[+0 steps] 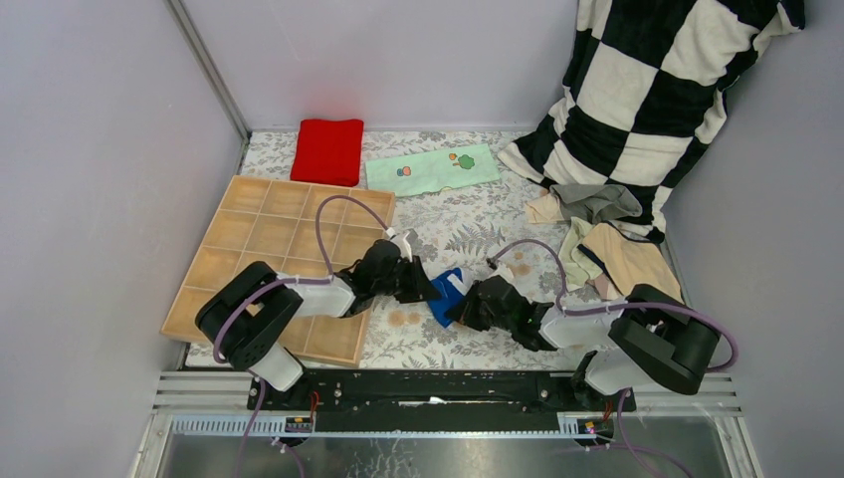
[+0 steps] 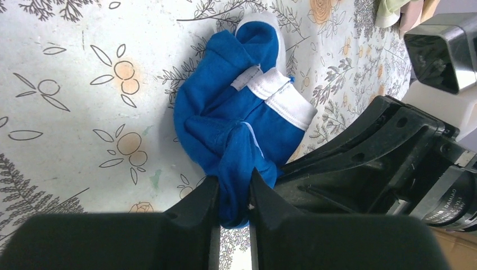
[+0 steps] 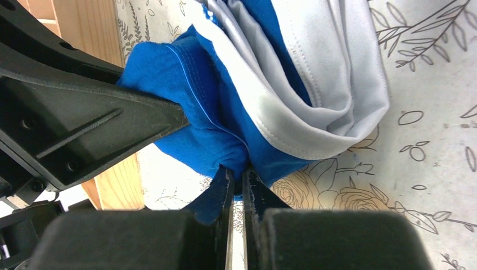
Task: Roll the underwear
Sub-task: Roll the underwear to the center of the board.
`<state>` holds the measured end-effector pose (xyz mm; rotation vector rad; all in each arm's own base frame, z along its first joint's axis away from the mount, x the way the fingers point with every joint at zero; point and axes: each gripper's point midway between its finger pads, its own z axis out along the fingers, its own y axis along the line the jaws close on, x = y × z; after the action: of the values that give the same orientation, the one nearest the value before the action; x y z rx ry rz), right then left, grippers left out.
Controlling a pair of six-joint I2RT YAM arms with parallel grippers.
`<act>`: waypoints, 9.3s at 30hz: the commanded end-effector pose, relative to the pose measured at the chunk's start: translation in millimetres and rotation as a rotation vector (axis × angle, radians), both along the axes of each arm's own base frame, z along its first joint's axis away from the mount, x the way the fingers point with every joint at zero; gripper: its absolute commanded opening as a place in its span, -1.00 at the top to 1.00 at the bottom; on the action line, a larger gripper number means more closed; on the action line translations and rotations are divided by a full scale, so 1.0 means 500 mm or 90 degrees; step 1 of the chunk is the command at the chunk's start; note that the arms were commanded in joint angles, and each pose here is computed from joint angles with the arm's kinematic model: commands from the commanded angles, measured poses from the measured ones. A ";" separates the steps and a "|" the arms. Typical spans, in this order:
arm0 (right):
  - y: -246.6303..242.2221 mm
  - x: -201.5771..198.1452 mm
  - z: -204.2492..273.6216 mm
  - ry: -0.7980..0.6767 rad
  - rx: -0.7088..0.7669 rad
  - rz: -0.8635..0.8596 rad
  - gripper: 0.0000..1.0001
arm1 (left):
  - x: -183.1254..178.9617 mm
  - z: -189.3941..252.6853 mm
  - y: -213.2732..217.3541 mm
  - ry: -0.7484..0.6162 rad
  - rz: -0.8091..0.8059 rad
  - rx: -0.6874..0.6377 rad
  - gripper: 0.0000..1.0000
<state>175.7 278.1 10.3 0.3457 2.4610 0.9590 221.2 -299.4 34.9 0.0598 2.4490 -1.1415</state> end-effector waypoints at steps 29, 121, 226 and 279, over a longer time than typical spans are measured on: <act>-0.017 0.009 0.261 -0.823 -0.265 0.406 -0.17 | -0.097 -0.095 0.116 0.196 0.151 0.142 1.00; -0.008 -0.039 0.019 -0.386 -0.027 0.170 1.00 | -0.054 0.039 0.013 0.120 0.097 -0.016 -0.50; -0.151 -0.004 0.118 -0.406 -0.125 0.033 -0.01 | -0.097 -0.124 0.065 0.102 0.138 0.241 1.00; 0.019 -0.095 0.064 -0.717 -0.423 0.299 1.00 | -0.083 -0.015 0.058 0.128 0.218 0.151 -0.17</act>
<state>130.7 298.2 43.3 -0.9977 1.5191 0.1253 178.6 -291.3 27.6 -0.3747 2.6319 -0.8256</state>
